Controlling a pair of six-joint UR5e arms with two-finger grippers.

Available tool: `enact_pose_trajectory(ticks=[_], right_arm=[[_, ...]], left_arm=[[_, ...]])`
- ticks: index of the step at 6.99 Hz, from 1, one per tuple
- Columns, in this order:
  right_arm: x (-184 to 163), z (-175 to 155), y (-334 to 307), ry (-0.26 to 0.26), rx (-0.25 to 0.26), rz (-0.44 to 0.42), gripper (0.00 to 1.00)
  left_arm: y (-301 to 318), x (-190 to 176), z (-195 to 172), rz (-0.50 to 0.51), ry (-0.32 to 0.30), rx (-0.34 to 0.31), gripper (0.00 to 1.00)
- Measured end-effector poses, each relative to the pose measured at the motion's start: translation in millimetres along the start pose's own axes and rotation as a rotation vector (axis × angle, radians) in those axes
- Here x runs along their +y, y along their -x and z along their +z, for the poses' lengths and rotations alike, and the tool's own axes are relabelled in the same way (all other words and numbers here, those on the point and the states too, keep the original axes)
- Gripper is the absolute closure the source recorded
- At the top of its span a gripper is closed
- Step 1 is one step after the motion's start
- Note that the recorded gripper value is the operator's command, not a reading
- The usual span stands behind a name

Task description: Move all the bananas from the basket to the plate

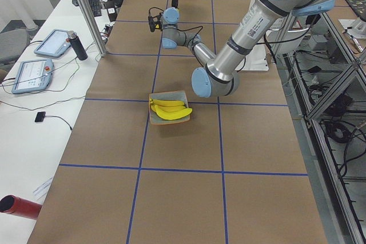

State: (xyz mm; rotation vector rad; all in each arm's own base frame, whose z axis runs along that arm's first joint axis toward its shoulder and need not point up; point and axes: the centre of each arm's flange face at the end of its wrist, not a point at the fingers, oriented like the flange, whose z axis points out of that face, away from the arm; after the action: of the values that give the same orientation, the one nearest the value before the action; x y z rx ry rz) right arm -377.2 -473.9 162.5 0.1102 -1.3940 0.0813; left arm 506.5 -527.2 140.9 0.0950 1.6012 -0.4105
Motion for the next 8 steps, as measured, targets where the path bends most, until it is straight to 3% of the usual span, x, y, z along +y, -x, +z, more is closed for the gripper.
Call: enact_pose_trajectory(ticks=[4,6,8], right_arm=[[-9,-18,-11,-0.025,0.009,0.006,0.00],[-32,-39,-51,-0.074,0.062,0.003,0.00],[-54,-60,-99,-0.109,0.157,-0.054,0.00]], left_arm=[[31,-17,-16,0.054,0.018,-0.026,1.00],[76,-38,-59,0.154,0.070,-0.053,1.00],[117,-60,-106,0.245,0.111,-0.081,1.00]])
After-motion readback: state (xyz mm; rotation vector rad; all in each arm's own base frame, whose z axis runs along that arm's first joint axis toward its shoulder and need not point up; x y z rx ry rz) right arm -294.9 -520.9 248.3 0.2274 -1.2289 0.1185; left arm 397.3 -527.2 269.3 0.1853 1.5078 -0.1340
